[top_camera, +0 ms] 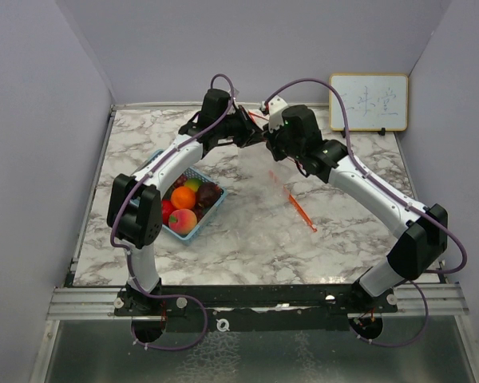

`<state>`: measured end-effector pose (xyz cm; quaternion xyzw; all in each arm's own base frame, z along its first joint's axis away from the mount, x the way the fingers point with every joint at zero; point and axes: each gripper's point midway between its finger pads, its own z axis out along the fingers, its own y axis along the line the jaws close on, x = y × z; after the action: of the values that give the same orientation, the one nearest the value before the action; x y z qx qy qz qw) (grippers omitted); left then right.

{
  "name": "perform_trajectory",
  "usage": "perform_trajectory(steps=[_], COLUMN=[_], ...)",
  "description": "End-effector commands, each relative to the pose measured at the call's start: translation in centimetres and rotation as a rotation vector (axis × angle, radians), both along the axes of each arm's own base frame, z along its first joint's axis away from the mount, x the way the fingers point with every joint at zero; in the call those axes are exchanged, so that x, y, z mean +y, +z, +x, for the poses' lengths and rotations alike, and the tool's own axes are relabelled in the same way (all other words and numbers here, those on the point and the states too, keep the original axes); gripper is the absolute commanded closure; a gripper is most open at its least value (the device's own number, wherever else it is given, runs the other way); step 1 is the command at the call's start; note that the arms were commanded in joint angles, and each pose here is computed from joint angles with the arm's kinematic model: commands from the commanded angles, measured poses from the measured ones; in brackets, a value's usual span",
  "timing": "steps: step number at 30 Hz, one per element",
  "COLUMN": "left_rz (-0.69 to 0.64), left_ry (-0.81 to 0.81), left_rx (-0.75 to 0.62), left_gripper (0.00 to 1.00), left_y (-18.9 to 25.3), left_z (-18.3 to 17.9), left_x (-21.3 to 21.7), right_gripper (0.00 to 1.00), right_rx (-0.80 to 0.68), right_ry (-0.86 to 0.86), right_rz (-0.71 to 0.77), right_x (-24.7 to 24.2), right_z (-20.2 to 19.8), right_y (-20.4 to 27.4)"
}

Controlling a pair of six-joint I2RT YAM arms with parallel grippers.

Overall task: Place the food in the zip-top bag and seal the zipper
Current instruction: Open the zipper of the food storage bag.

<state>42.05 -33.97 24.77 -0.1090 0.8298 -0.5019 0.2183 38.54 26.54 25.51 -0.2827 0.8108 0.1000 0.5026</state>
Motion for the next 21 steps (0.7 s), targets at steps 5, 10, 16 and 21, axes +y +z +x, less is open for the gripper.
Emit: perform_trajectory(steps=[5,10,16,21], left_rz=[0.195,0.208,0.154,0.115], left_ry=[0.042,0.007,-0.034,-0.071], left_rx=[-0.059,-0.089,-0.147,-0.183], left_gripper=[1.0,1.0,1.0,1.0], left_y=[-2.5,-2.2,0.1,1.7], left_z=[1.9,1.8,1.0,0.0], left_x=[2.0,2.1,1.6,1.4], right_gripper=[0.63,0.51,0.5,0.47], right_rx=[-0.102,-0.147,-0.046,-0.012], right_ry=[-0.02,-0.098,-0.165,-0.133], right_rz=[0.098,0.13,0.043,0.018], right_x=[-0.3,-1.4,-1.0,0.3], right_z=[-0.6,-0.2,1.9,2.8], right_y=[7.6,11.2,7.8,5.8])
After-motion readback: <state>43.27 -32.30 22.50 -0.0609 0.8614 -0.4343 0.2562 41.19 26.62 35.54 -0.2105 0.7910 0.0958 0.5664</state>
